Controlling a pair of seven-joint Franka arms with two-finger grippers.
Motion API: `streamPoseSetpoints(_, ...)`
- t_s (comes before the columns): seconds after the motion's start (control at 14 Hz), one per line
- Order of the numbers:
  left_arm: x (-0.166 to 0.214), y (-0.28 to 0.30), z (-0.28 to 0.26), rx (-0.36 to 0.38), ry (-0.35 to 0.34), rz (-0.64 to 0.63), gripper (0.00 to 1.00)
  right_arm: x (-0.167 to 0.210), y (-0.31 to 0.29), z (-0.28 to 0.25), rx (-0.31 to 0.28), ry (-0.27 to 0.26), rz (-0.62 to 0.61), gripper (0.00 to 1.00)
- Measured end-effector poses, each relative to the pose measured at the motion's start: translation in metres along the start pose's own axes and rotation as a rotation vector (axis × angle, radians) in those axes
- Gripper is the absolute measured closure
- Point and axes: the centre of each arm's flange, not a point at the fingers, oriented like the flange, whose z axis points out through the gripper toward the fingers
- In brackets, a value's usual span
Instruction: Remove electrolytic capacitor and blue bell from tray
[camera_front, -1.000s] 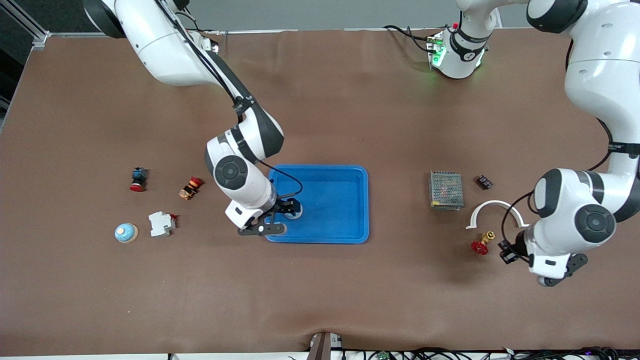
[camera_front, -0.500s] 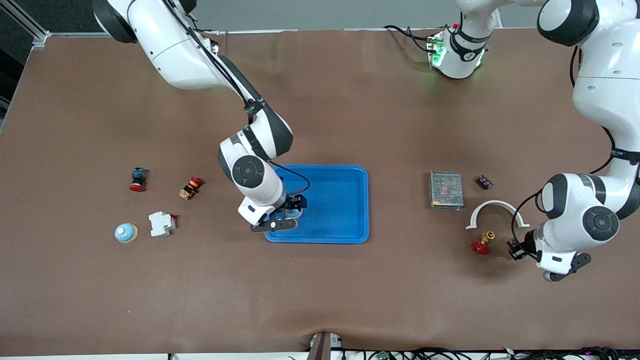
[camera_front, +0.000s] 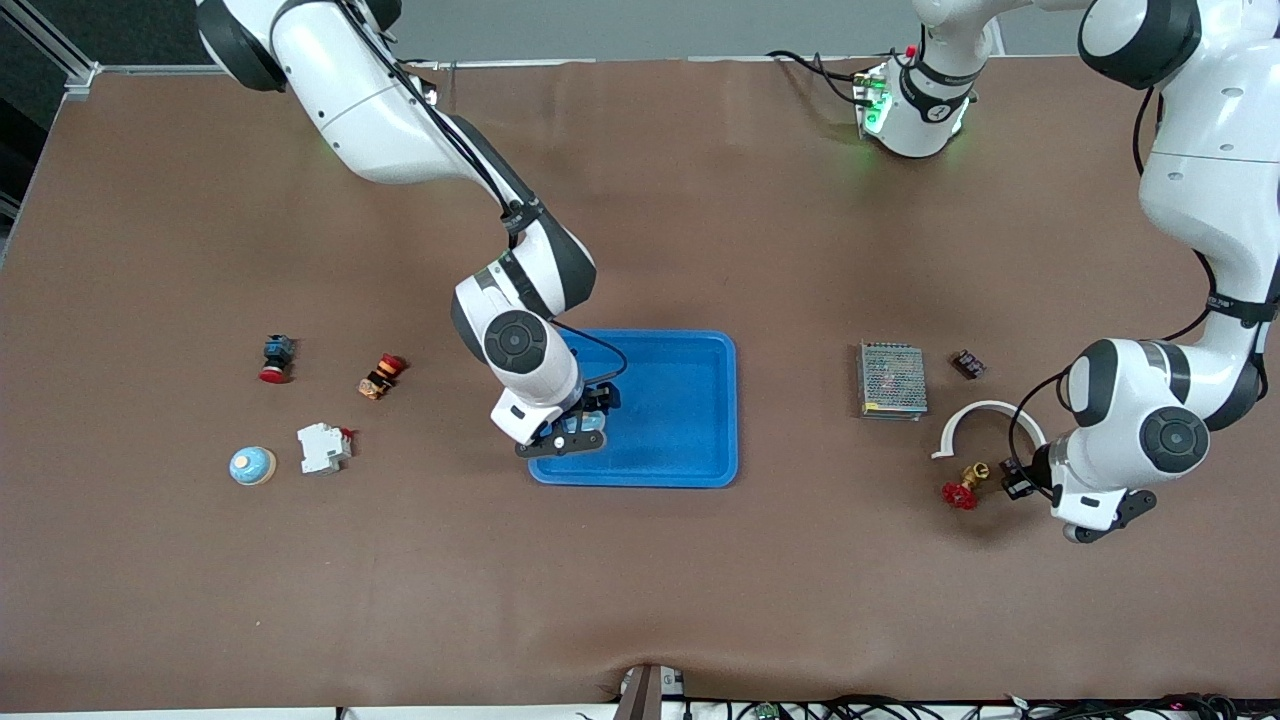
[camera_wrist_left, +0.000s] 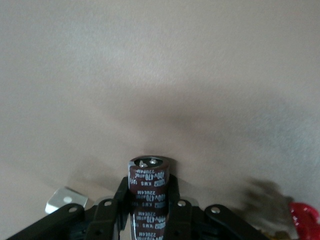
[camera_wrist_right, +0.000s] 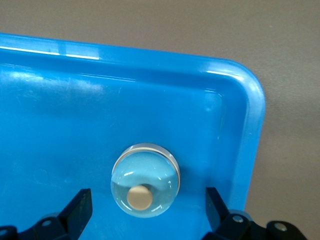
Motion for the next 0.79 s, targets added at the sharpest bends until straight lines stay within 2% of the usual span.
streamPoseSetpoints(0.5,-0.016,-0.001,0.001,0.034,-0.008,0.036,0.67,0.003,0.001,0.012,0.011,0.026,0.002,0.0)
streamPoseSetpoints(0.57,-0.017,0.0,0.001,0.045,-0.002,0.05,0.61,0.003,0.002,0.016,0.012,0.029,0.003,0.0)
streamPoseSetpoints(0.79,-0.017,0.005,-0.003,0.051,0.024,0.075,0.32,0.003,0.003,0.025,0.009,0.035,-0.002,0.0)
